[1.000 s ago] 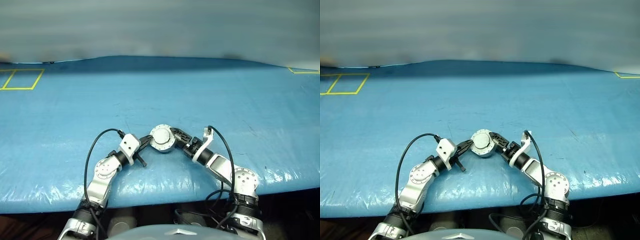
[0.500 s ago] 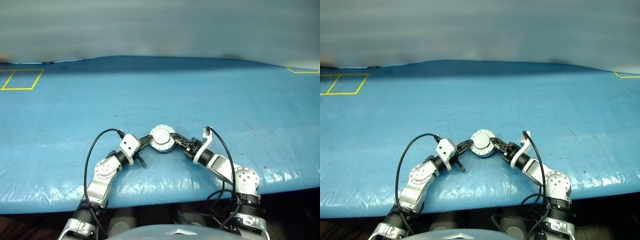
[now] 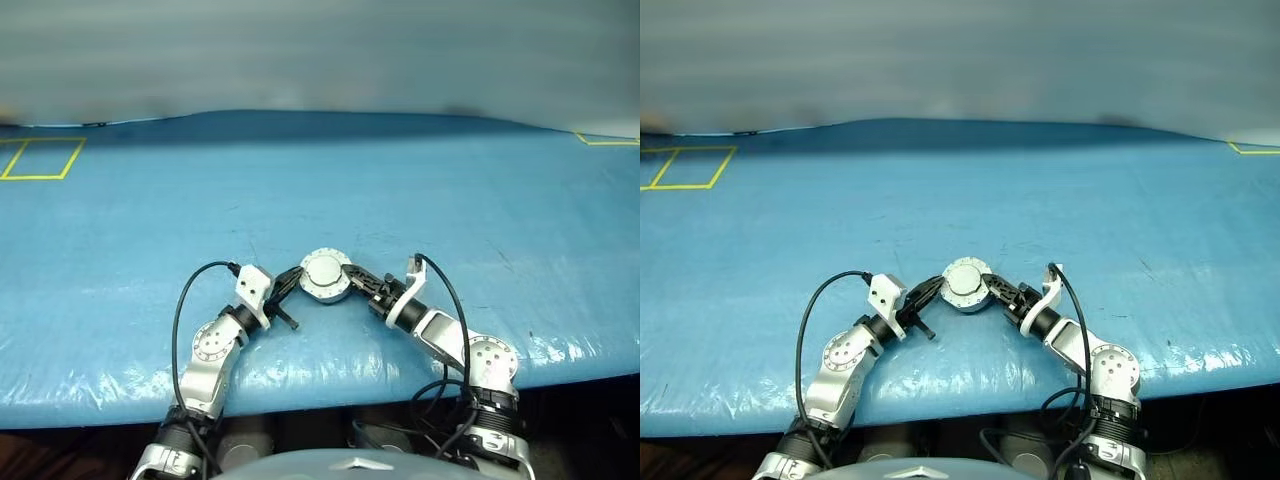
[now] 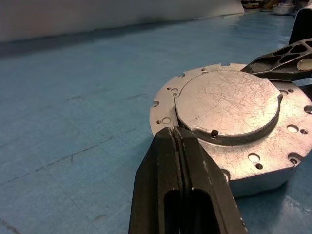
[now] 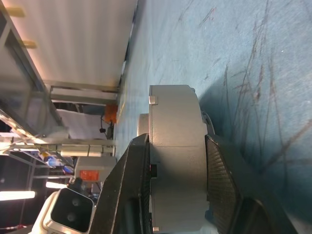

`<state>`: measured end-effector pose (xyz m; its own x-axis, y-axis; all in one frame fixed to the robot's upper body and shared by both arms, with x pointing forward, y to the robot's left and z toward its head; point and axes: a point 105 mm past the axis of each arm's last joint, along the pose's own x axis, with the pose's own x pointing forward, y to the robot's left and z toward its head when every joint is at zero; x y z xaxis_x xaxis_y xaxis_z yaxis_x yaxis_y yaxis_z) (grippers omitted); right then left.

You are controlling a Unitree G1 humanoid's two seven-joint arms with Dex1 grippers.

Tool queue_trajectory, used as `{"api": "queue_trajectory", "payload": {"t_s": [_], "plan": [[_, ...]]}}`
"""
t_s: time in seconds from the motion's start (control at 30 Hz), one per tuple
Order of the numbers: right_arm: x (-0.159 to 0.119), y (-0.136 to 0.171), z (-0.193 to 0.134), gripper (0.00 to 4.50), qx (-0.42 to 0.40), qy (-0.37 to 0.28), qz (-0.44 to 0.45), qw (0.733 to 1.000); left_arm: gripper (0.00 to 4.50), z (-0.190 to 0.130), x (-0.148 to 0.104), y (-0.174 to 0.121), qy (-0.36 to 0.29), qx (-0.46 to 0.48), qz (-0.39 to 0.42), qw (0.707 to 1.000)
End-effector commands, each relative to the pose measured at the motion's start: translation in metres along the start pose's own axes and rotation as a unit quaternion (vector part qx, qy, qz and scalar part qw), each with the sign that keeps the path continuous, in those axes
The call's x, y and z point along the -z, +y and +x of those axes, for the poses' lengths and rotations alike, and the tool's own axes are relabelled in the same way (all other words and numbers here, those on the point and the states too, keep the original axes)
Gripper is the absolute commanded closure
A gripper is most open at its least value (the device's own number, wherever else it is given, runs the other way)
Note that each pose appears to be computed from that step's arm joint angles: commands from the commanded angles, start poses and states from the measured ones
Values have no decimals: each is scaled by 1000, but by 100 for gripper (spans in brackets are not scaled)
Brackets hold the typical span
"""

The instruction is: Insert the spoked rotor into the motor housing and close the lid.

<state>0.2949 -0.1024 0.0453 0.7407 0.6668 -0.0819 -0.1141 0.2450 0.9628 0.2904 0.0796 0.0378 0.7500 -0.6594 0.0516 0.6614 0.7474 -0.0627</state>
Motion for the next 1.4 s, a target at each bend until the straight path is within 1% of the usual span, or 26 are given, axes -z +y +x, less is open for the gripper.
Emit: {"api": "queue_trajectory", "payload": {"t_s": [0.03, 0.17, 0.2, 0.27, 0.3, 0.4, 0.43, 0.47, 0.5, 0.6, 0.67, 0.77, 0.93, 1.03, 1.4], "plan": [[-23, 23, 1, 331, -49, -52, -4, 997, 450, -2, -23, 0, -47, 8, -41, 998], [-36, 32, 0, 331, -63, -88, 2, 994, 450, -5, -27, 0, -57, 4, -64, 996], [-38, 36, 0, 331, -72, -97, 3, 993, 432, -6, -28, -1, -62, 5, -67, 996], [-44, 48, -1, 331, -99, -113, 6, 989, 393, -7, -32, -4, -82, 6, -100, 992], [-45, 52, -2, 331, -107, -116, 6, 987, 360, -8, -34, -5, -90, 5, -112, 990], [-47, 77, -4, 331, -150, -117, -1, 982, 254, -8, -43, -2, -130, -11, -188, 974], [-45, 84, -4, 331, -163, -113, -4, 980, 230, -7, -45, -3, -139, -10, -211, 967], [-43, 90, -4, 331, -172, -108, -6, 979, 187, -7, -47, -4, -146, -7, -229, 962], [-41, 94, -4, 331, -176, -104, -9, 979, 160, -7, -48, -5, -150, -4, -241, 959], [-30, 104, -2, 331, -188, -80, -18, 979, 58, -4, -52, -7, -159, -1, -280, 947], [-22, 109, -1, 331, -195, -66, -19, 979, 3, -2, -54, -11, -160, 13, -315, 936], [-14, 112, 0, 331, -196, -51, -17, 979, 3, 0, -56, -23, -147, 54, -352, 923], [-4, 112, 2, 331, -195, -32, -12, 980, 3, 1, -58, -36, -130, 93, -387, 908], [2, 109, 2, 331, -190, -17, -11, 982, 3, 1, -61, -40, -132, 108, -402, 900], [20, 109, 2, 331, -198, 22, -18, 980, 3, 8, -71, -35, -174, 103, -446, 872]]}}
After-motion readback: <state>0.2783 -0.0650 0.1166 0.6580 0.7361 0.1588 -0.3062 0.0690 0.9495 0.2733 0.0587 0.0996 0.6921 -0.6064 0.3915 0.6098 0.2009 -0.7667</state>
